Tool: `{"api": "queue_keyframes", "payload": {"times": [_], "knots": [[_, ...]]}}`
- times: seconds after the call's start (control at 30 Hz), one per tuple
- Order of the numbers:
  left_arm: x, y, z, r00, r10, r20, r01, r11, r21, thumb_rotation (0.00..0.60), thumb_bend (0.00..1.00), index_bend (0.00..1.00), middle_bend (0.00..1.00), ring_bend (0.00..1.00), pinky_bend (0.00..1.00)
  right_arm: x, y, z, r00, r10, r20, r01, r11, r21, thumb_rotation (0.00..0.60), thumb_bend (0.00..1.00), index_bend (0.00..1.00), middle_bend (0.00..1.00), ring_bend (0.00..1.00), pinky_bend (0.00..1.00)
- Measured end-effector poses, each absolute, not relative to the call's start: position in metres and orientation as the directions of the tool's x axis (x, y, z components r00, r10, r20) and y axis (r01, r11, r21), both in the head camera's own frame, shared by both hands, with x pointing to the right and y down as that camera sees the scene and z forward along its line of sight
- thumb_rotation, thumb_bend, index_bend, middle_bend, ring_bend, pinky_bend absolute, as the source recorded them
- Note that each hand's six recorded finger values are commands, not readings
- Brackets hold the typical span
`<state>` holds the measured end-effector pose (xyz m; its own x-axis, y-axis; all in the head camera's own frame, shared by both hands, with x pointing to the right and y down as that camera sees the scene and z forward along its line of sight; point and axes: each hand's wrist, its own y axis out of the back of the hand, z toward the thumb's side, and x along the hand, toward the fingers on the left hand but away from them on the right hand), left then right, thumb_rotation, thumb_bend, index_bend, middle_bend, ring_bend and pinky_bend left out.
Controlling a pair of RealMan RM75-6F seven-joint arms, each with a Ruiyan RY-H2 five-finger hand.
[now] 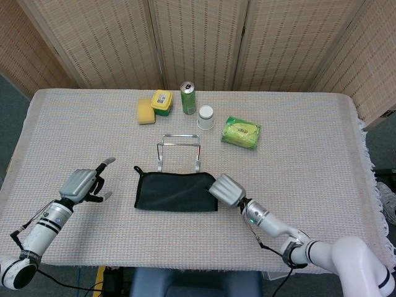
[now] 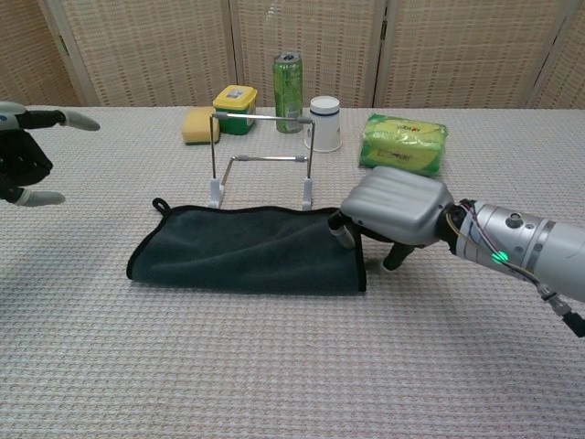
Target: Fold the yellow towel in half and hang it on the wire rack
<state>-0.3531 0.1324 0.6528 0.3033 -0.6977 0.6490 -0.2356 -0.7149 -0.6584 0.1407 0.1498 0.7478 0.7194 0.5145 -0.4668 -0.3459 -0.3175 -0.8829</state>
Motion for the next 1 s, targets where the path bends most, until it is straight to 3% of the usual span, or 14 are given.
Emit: {"api": "queue_keyframes", "payload": {"times": [0.6, 1.0], "knots": [[-0.358, 0.136, 0.654, 0.297, -0.688, 0.662, -0.253, -0.725, -0.64, 0.6, 0.33, 0.05, 0.84, 0.77, 0.87, 0.128, 0.153, 0.754, 0.737, 0.511, -0.443, -0.349, -0.275, -0.896, 0.6, 0.29, 0.5, 0.85, 1.0, 1.0], [-0.362, 0.137, 0.652, 0.292, -0.691, 0.662, -0.263, -0.723, -0.639, 0.6, 0.33, 0.05, 0.84, 0.77, 0.87, 0.12, 0.154, 0.754, 0.746, 0.513, -0.424, -0.333, -0.264, -0.905, 0.6, 0.41, 0.5, 0.86, 1.0, 1.0]]}}
